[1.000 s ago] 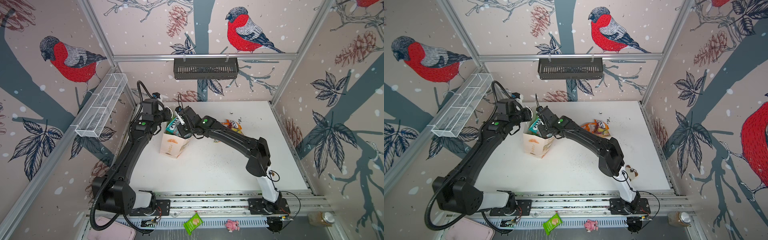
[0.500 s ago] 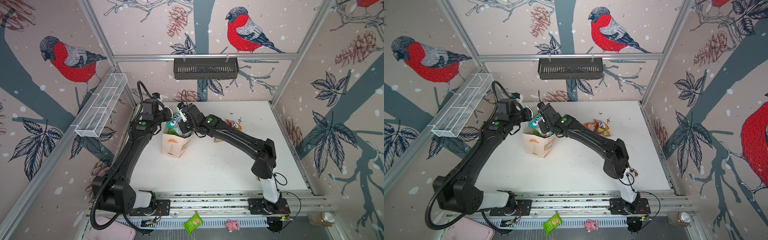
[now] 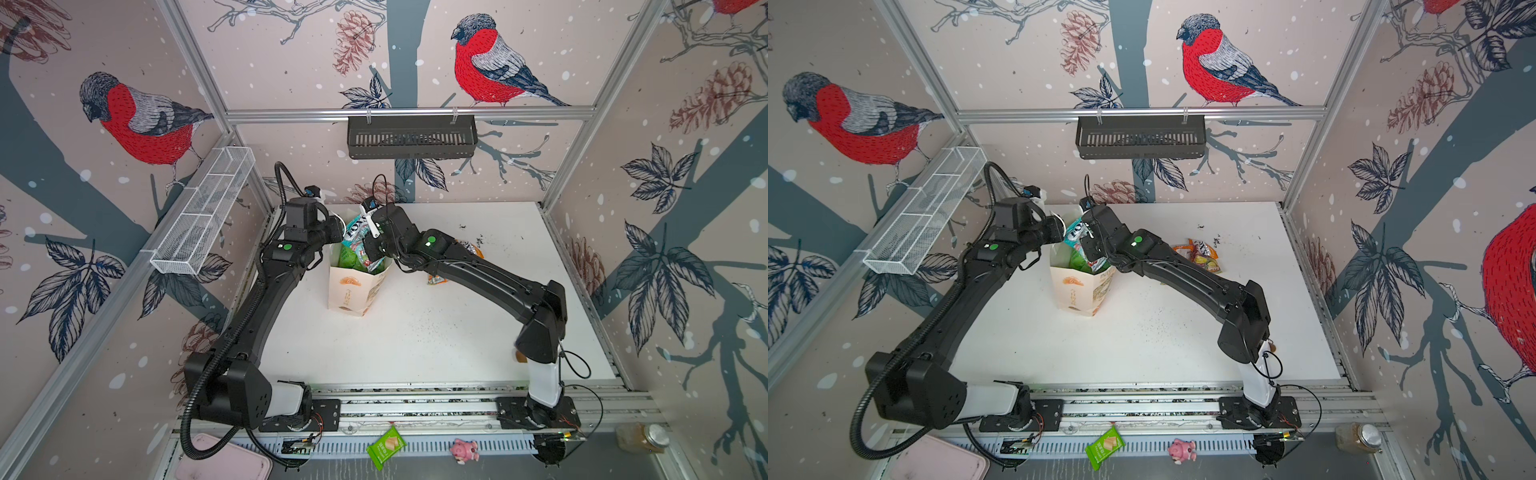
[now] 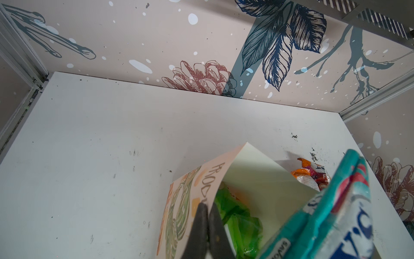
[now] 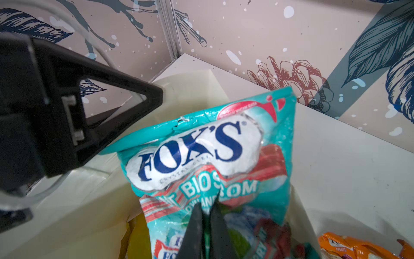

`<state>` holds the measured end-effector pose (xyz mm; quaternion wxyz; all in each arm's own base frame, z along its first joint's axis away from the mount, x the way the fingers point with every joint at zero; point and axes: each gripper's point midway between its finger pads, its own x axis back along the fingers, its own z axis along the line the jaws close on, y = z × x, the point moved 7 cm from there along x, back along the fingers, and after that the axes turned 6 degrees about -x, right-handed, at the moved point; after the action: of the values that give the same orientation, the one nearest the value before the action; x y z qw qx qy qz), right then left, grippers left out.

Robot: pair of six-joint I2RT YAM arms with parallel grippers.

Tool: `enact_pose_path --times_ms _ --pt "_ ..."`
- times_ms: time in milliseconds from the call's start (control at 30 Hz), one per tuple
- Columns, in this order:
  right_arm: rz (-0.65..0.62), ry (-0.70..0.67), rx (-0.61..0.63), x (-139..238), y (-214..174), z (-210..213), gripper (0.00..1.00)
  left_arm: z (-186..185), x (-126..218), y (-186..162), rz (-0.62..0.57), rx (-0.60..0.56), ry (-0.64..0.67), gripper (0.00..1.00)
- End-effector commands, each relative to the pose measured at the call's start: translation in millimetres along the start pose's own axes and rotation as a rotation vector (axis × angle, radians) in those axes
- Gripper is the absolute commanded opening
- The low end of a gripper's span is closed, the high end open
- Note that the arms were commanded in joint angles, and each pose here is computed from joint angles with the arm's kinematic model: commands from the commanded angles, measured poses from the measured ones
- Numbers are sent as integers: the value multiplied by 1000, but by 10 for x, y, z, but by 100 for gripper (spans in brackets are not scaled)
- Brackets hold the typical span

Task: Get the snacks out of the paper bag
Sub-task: 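Lift the teal FOX'S bag up out of the paper bag, right gripper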

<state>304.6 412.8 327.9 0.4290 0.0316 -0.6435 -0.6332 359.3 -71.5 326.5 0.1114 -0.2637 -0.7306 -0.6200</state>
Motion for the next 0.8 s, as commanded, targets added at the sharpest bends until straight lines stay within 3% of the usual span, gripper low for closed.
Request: enact_pose_path --times_ms 0,767 --pt "-90 4 -9 117 185 11 0 -16 6 104 -55 -7 -11 0" --pt "-288 -25 -80 596 347 -179 0 -3 -23 92 -48 -6 -6 0"
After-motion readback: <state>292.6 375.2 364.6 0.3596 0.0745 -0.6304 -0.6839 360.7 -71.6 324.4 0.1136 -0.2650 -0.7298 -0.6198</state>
